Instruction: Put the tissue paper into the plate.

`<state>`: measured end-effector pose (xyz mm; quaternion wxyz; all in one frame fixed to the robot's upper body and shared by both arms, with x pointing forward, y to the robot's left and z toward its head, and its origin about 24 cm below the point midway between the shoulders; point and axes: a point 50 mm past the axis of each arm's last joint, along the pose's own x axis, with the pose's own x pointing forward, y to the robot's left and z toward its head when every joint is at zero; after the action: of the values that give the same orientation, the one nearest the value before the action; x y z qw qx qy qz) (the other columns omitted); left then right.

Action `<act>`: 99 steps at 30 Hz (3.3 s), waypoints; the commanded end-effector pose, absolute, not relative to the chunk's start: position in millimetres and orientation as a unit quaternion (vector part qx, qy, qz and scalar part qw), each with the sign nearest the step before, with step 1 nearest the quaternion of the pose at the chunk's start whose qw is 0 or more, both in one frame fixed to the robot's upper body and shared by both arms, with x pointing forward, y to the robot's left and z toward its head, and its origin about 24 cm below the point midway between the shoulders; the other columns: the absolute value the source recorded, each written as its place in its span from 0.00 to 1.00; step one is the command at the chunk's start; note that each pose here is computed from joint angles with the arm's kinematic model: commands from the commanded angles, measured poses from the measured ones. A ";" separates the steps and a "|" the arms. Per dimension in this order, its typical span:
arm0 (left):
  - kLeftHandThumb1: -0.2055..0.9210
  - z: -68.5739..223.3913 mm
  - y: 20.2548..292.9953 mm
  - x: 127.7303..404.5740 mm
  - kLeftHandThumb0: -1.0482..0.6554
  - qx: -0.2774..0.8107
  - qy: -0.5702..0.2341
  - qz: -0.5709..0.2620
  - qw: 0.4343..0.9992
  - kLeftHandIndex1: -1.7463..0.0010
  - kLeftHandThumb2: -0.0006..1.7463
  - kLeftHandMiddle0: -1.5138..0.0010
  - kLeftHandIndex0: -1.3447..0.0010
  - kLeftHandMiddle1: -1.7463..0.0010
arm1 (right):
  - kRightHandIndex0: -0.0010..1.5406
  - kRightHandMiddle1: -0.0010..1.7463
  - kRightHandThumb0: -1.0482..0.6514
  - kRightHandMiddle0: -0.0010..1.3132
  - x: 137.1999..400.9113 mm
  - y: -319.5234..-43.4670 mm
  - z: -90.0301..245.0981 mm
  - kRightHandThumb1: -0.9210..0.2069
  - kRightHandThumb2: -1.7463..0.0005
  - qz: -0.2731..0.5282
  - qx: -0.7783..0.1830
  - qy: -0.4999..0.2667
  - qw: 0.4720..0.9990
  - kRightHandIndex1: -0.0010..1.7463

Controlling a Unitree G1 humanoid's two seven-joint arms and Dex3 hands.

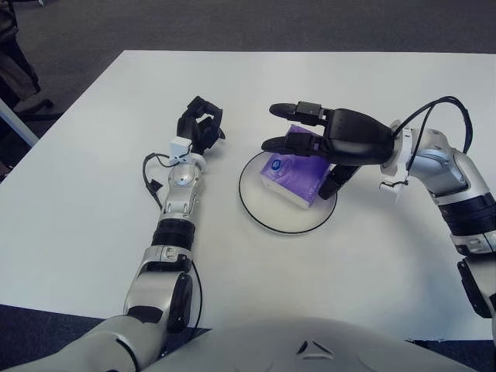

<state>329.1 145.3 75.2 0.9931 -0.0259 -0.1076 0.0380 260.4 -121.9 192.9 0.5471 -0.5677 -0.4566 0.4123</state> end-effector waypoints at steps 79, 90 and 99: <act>1.00 38.9 142.6 312.1 0.44 -0.052 -0.047 0.026 0.997 0.00 0.20 0.38 0.48 0.00 | 0.26 0.05 0.31 0.26 283.5 -236.9 153.9 0.00 0.80 -0.088 -0.271 -0.223 0.932 0.02; 1.00 39.9 141.2 310.6 0.44 -0.047 -0.050 0.029 0.997 0.00 0.19 0.38 0.48 0.00 | 0.50 0.42 0.40 0.37 285.0 -239.2 135.4 0.00 0.76 -0.119 -0.100 -0.186 0.970 0.04; 1.00 41.0 140.5 310.0 0.44 -0.043 -0.052 0.030 0.997 0.00 0.19 0.38 0.48 0.00 | 0.41 0.91 0.53 0.19 281.5 -236.5 120.6 0.00 0.78 -0.115 -0.065 -0.154 0.979 0.48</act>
<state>328.0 144.8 78.8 0.9922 -0.0341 -0.1181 0.0218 286.2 -237.9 130.6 0.9747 -0.0864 -0.1710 -0.1151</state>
